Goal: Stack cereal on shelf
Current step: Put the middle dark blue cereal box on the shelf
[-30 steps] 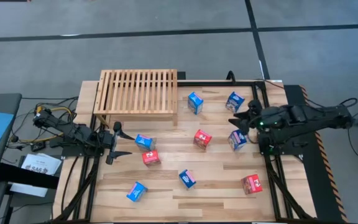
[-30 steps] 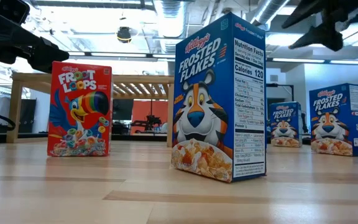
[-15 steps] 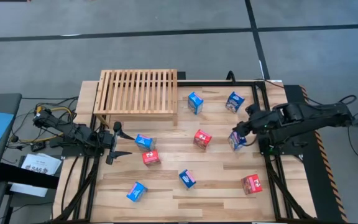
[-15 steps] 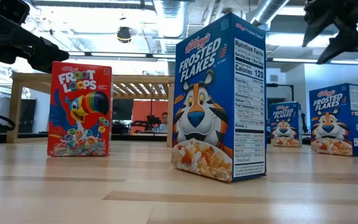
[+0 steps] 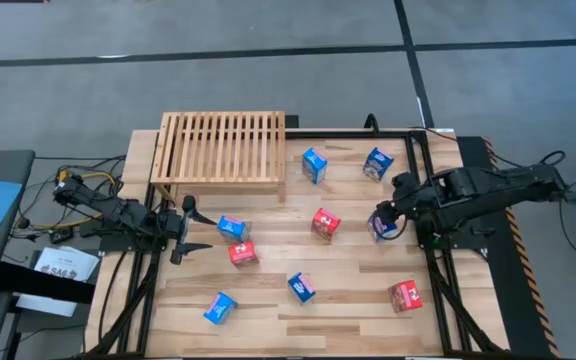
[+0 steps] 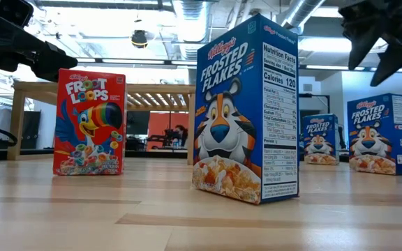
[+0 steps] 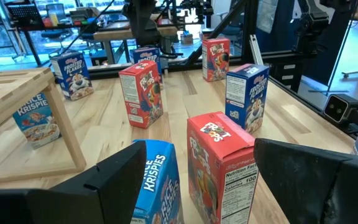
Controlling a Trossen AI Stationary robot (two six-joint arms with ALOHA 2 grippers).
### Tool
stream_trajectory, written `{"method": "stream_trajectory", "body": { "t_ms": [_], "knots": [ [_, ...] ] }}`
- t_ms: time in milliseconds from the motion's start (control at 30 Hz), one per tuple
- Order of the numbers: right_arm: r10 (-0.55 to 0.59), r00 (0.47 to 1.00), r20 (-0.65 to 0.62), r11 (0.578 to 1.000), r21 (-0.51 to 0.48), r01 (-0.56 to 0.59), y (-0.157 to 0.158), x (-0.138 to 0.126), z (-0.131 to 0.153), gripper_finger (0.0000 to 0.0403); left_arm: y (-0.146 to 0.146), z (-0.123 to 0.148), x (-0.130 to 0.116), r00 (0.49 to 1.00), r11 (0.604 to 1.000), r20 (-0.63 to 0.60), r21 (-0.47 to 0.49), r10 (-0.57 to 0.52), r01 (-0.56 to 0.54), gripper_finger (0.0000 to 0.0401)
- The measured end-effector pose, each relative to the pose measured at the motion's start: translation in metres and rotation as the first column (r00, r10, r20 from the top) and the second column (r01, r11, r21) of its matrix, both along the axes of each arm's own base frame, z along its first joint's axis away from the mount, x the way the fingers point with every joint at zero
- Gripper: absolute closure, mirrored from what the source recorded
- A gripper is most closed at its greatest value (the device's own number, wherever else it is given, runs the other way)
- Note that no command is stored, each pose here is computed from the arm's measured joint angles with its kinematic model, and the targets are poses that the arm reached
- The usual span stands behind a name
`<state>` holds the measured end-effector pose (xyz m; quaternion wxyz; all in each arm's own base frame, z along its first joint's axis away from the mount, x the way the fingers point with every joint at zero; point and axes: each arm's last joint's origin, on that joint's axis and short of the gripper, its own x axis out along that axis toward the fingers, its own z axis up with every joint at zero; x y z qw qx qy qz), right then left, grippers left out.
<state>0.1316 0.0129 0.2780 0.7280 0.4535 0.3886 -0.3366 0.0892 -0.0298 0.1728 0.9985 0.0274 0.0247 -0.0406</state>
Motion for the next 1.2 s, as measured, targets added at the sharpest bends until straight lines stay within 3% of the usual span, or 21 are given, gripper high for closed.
{"method": "stream_trajectory", "body": {
  "t_ms": [133,200,933,1200],
  "knots": [
    [-0.008,0.999,-0.049,1.000,0.013,0.009,0.004,-0.001,-0.004,0.0017,0.000,0.000,0.000,1.000,1.000,0.000,0.000,0.000,0.000,0.0112],
    [-0.009,0.998,-0.069,1.000,0.016,0.010,0.007,0.000,-0.006,0.0009,0.000,0.000,0.000,1.000,1.000,0.000,0.000,0.000,0.000,0.0112],
    [0.007,0.956,-0.294,0.999,-0.031,-0.017,0.020,0.032,-0.036,0.0005,0.000,0.000,0.000,1.000,1.000,0.000,0.000,0.000,0.000,0.0112],
    [0.006,0.927,-0.376,1.000,-0.021,-0.015,0.023,0.041,-0.047,0.0050,0.000,0.000,0.000,1.000,1.000,0.000,0.000,0.000,0.000,0.0112]
  ]
}}
